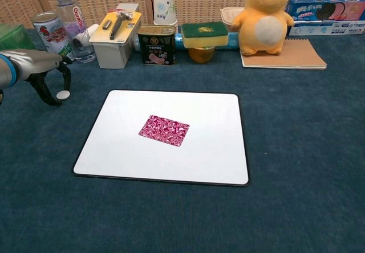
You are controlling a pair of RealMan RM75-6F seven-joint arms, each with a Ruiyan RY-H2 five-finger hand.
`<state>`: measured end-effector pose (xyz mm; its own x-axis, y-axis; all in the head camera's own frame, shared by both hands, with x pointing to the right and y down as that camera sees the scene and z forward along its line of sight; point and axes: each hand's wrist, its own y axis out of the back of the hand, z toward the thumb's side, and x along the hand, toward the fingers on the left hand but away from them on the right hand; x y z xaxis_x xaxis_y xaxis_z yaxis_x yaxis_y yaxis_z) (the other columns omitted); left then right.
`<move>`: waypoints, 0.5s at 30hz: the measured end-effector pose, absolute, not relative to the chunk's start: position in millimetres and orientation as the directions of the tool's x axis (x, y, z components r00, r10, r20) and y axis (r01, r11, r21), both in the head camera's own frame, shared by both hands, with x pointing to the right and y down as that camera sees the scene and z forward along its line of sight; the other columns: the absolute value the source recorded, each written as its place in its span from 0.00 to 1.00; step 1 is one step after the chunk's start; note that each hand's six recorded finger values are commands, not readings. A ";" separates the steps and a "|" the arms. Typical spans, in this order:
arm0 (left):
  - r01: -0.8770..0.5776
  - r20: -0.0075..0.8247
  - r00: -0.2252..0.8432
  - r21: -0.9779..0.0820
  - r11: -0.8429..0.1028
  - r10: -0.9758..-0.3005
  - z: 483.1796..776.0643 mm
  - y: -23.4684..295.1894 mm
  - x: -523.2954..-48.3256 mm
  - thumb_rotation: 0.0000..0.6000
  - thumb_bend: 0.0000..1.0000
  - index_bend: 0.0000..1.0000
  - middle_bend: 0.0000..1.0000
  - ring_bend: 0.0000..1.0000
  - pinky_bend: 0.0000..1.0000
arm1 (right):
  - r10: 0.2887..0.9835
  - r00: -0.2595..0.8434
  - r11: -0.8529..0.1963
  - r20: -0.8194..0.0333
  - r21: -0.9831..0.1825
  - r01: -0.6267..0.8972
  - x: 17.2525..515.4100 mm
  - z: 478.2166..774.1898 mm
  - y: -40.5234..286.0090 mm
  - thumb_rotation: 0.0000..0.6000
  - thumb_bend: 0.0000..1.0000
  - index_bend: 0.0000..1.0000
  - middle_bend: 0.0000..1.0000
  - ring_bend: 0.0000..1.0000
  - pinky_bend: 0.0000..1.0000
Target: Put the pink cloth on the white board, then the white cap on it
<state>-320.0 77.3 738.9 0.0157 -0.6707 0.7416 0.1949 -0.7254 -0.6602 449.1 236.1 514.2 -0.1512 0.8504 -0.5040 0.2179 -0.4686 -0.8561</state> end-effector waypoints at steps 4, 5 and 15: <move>0.197 0.738 0.014 -0.664 -0.722 -0.675 739.2 76.9 -320.1 1.00 0.24 0.45 0.00 0.00 0.10 | 0.850 -0.150 -0.470 -0.505 -0.855 0.218 448.9 514.5 236.1 1.00 0.11 0.02 0.00 0.00 0.00; 0.197 0.737 0.014 -0.665 -0.721 -0.676 739.1 76.8 -320.1 1.00 0.24 0.46 0.00 0.00 0.10 | 0.850 -0.150 -0.470 -0.505 -0.855 0.218 449.0 514.6 236.2 1.00 0.11 0.02 0.00 0.00 0.00; 0.205 0.729 0.015 -0.672 -0.712 -0.684 736.4 75.8 -318.6 1.00 0.24 0.47 0.00 0.00 0.10 | 0.851 -0.151 -0.467 -0.503 -0.857 0.218 449.3 513.8 236.1 1.00 0.11 0.03 0.00 0.00 0.00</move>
<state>-318.6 75.8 736.4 0.0146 -0.6838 0.7295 0.2047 -0.7121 -0.6716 449.3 236.1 513.8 -0.1514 0.8510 -0.5028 0.2179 -0.4674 -0.8567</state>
